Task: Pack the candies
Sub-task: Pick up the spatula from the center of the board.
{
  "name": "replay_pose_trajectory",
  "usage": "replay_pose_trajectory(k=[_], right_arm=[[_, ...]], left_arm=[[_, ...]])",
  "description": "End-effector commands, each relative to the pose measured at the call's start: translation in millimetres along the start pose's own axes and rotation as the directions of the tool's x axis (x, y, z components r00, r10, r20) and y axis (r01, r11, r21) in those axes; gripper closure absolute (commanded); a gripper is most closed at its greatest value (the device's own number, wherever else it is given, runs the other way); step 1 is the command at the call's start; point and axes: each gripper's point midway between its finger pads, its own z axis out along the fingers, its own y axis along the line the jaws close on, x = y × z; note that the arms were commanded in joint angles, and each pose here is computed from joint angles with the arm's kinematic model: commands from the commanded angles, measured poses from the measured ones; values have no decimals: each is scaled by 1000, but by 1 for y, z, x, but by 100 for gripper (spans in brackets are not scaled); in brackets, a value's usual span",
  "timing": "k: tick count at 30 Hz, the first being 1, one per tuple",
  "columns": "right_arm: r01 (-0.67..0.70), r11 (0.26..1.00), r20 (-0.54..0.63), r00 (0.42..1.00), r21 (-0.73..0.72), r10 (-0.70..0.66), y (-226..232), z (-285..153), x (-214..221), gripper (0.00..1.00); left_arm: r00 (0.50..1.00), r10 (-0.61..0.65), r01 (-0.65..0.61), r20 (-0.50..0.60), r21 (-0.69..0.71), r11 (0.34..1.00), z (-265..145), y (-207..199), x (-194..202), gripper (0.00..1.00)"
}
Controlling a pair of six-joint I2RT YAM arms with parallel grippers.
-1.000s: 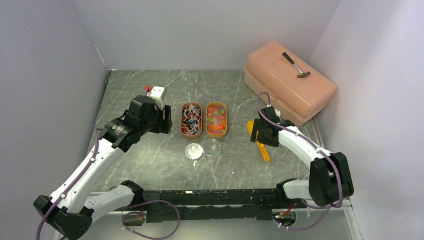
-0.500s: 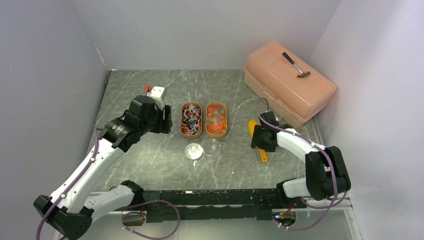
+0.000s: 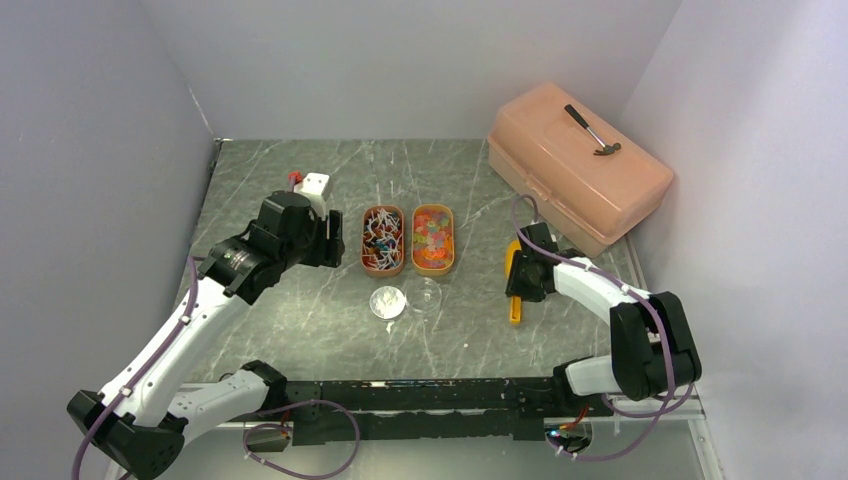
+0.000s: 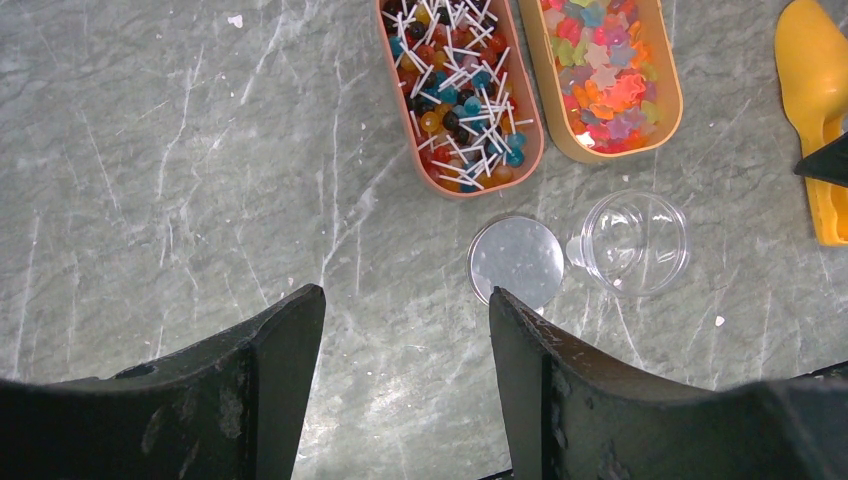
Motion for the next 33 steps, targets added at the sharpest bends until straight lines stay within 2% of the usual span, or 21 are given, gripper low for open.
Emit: replay_pose_trajectory(k=[1,6,10,18,26,33], right_arm=[[-14,1000,-1,1000,-21,14,4,-2,1,67],[11,999,11,1000,-50,-11,13,-11,-1,85],[56,995,46,998,-81,-53,29,-31,-6,95],[167,951,159,979,-258,-129,74,-92,-21,98],[305,785,232,950,-539,-210,123,-149,-15,100],[373,616,258,928,-694,-270,154,-175,2,100]], left_arm=[[1000,5,-5,29,0,1000,-1,0,-6,33],[1000,5,-5,29,2,1000,0,-1,-5,33],[1000,7,-7,21,-1,1000,2,-1,-5,34],[1000,7,-7,28,-1,1000,0,0,-5,34],[1000,4,-5,26,36,999,1,-7,-4,33],[998,-17,4,53,235,972,-9,-42,-8,31]])
